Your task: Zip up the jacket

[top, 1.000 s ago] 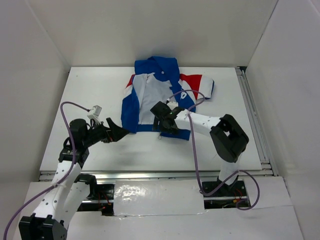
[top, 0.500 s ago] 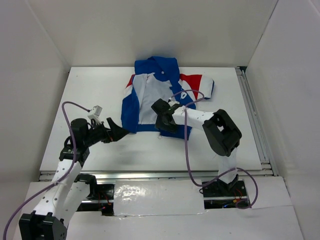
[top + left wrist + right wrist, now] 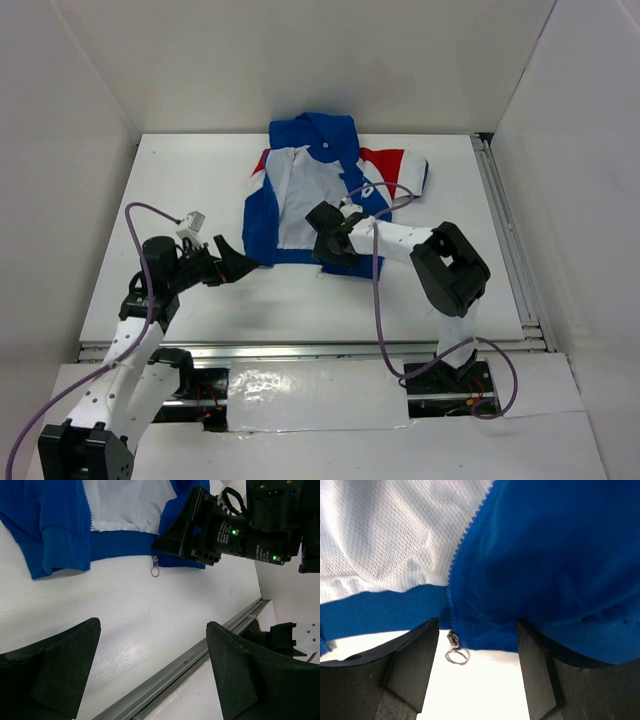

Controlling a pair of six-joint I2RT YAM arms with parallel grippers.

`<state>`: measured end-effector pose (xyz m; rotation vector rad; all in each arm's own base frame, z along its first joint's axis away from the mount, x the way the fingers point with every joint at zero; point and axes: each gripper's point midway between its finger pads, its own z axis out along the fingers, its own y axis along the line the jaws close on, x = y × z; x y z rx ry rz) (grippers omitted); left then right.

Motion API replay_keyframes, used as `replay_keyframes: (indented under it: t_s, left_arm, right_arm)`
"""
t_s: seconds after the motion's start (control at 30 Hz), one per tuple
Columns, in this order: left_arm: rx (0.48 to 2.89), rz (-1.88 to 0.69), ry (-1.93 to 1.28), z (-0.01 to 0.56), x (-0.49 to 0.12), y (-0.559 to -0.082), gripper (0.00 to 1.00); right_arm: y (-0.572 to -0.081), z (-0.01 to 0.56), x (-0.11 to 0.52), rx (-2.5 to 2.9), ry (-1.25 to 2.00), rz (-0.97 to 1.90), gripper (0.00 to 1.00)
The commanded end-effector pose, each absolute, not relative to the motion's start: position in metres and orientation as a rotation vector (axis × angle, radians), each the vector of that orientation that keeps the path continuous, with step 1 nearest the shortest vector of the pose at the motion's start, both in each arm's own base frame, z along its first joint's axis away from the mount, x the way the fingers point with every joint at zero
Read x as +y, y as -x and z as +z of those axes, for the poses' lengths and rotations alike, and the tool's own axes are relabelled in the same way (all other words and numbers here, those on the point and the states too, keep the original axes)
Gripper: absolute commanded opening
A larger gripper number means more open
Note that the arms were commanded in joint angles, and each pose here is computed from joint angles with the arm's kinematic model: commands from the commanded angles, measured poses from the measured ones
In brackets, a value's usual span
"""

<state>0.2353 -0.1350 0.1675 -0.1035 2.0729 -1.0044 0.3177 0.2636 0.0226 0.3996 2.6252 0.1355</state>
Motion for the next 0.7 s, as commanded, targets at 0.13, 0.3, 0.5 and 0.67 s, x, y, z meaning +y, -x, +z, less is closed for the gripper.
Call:
replay_keyframes:
  t_s: [0.13,0.3,0.5,0.67]
  left_arm:
    - [2.022,-1.033,0.049,0.184,-0.14,-0.236,0.99]
    - [2.013,-1.035,0.042,0.187,-0.14,-0.235,0.99]
    - [2.015,-1.029,0.044,0.187,-0.14,-0.233,0.99]
    - [2.015,-1.025,0.051,0.186,-0.139,-0.233,0.99]
  right_arm:
    - [-0.312,0.053,0.256,2.528,-0.443,0.148,0.7]
    - [-0.309,0.056,0.251,2.512,-0.454,0.097,0.69]
    - [-0.311,0.043,0.252,2.55,-0.465,0.046,0.68]
    - [-0.307,0.039,0.244,2.545,-0.477,-0.001,0.68]
